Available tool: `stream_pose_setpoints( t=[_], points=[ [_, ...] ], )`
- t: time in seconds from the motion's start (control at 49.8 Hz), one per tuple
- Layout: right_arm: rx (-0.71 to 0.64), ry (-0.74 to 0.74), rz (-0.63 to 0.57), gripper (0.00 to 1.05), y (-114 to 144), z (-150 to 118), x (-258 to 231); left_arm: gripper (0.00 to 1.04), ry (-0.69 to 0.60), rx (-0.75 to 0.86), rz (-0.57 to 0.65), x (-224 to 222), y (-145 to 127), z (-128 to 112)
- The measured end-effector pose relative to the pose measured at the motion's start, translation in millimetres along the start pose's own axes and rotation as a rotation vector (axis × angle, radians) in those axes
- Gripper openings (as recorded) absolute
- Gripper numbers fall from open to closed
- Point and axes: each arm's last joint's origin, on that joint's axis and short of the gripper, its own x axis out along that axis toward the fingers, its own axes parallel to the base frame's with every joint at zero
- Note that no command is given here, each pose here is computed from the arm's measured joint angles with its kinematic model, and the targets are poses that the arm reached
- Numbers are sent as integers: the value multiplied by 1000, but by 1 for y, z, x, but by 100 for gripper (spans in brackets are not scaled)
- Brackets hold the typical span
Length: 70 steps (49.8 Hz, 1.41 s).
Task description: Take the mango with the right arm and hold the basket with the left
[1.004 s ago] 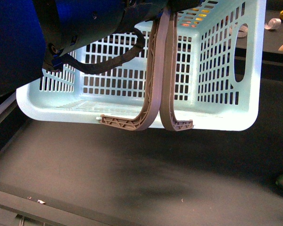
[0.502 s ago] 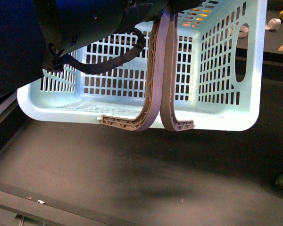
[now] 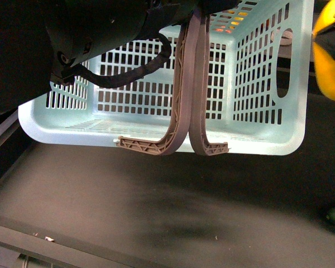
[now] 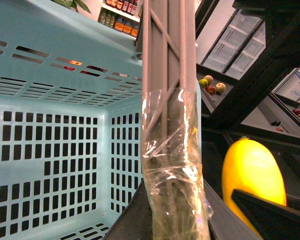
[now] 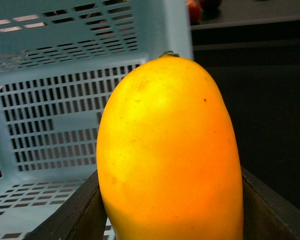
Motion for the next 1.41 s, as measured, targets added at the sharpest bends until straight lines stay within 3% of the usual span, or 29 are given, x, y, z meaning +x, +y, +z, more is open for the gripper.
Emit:
stream_pose_setpoints(
  t=[0.141,0.362,0.402,0.603,0.743,1.045,1.406],
  points=[
    [-19,14,31,63,24,-1,10,8,0,0,0,0,0,0],
    [-8,42,21,64,40,-7,31,8,0,0,0,0,0,0],
    [-1,40,22,73,41,-8,32,8,0,0,0,0,0,0],
    [31,2,35,98,43,0,27,8,0,0,0,0,0,0],
    [46,-76,70,96,46,18,-4,8,10,1,-4,0,0,-1],
    [99,-202,-11,96,17,25,-92,8,4,0,3,1,0,0],
    [179,-231,-161,96,-16,-20,-162,8,5,0,2,1,0,0]
  ],
)
